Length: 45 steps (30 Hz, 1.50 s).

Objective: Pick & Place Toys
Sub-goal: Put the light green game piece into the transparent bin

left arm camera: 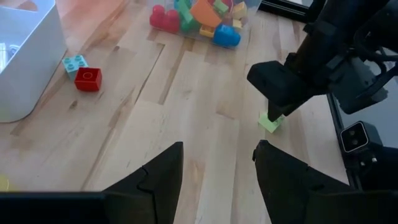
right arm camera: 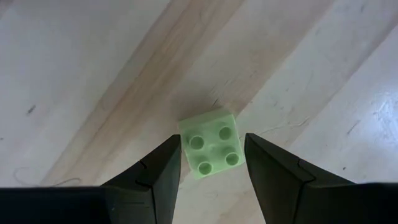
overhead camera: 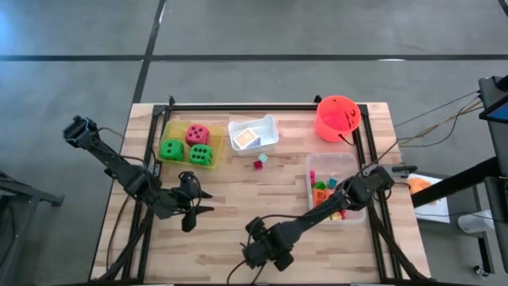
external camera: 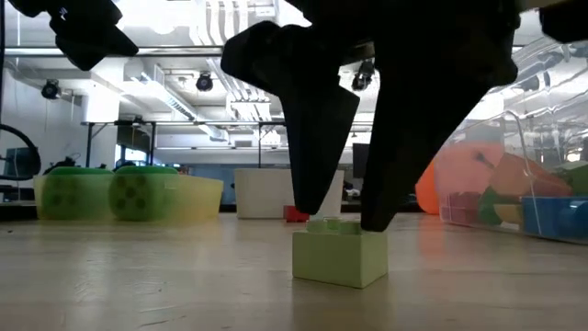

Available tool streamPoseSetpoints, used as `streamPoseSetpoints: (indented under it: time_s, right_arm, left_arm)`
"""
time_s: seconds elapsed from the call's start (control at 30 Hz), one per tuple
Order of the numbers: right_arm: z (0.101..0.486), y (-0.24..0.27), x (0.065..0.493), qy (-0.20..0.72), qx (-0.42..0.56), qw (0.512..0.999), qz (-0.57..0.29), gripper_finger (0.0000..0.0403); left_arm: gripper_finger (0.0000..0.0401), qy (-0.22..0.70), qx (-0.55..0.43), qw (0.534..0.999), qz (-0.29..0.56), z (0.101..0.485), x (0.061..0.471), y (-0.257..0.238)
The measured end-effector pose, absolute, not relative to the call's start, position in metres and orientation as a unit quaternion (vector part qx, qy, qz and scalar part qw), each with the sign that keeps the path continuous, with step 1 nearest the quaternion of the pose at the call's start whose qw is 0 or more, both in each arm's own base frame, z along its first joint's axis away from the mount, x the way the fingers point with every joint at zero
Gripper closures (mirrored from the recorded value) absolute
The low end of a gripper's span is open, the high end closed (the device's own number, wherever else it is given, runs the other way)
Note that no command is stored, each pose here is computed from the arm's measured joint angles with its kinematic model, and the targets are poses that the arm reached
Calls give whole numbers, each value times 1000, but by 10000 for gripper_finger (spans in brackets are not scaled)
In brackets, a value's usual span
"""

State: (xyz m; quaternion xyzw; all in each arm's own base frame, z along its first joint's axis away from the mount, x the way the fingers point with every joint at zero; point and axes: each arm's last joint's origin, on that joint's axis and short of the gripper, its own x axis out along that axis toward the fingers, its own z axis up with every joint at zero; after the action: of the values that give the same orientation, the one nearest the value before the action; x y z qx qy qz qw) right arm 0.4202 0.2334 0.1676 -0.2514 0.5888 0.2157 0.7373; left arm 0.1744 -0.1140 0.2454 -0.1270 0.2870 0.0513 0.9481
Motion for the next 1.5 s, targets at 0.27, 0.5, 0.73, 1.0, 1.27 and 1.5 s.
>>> streamPoseSetpoints:
  time_s: [0.27, 0.5, 0.73, 1.0, 1.27, 1.5]
  right_arm:
    - [161, 233, 421, 588, -273, 726, 229, 229]
    - [159, 232, 421, 586, -281, 723, 236, 229]
    - [151, 228, 421, 590, -284, 718, 237, 229]
    - [145, 227, 419, 594, -285, 714, 237, 251]
    - [145, 227, 420, 599, -263, 724, 219, 275]
    - [163, 223, 413, 615, -228, 731, 190, 275]
  left_arm:
    - [211, 287, -127, 948, 51, 245, 174, -114]
    - [211, 287, -127, 948, 51, 245, 174, -114]
    - [211, 287, -127, 948, 51, 245, 174, -114]
    - [211, 286, -128, 948, 51, 245, 175, -114]
    - [211, 286, -128, 948, 51, 245, 175, -114]
    - [211, 283, -131, 949, 49, 246, 175, -114]
